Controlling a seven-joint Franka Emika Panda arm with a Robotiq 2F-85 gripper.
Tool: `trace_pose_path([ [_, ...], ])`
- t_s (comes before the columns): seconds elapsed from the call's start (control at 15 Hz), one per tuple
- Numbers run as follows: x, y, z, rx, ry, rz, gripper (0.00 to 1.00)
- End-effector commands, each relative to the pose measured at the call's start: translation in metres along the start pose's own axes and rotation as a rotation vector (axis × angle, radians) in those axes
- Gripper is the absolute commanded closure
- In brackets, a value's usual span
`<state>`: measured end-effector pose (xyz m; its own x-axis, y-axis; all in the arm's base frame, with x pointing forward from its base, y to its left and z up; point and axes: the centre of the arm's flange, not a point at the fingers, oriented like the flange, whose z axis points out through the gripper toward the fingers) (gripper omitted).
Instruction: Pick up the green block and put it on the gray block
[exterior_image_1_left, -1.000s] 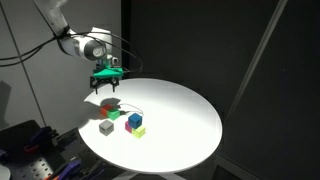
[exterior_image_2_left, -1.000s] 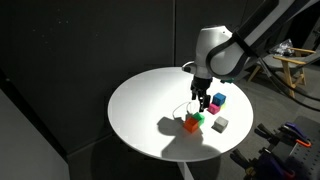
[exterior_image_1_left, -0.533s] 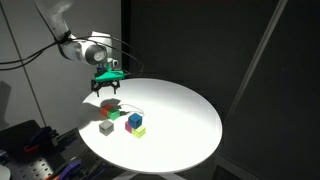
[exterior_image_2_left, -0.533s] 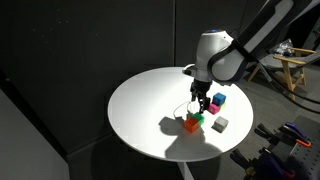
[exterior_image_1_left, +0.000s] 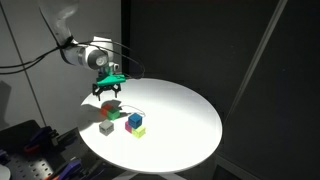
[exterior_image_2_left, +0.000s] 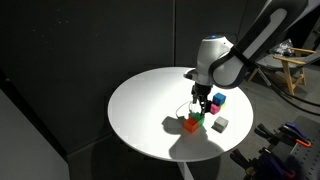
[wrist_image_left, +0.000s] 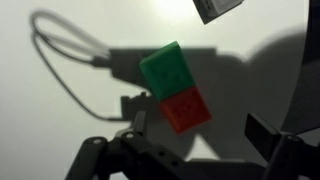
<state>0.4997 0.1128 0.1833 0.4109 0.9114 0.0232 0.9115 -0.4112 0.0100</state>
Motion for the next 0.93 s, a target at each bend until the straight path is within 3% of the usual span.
trace_pose_path([
  [0.0, -0.011, 0.006, 0.005, -0.019, -0.005, -0.016, 0.0],
  [0.87, -0.026, 0.012, 0.029, -0.012, -0.033, -0.032, 0.0],
])
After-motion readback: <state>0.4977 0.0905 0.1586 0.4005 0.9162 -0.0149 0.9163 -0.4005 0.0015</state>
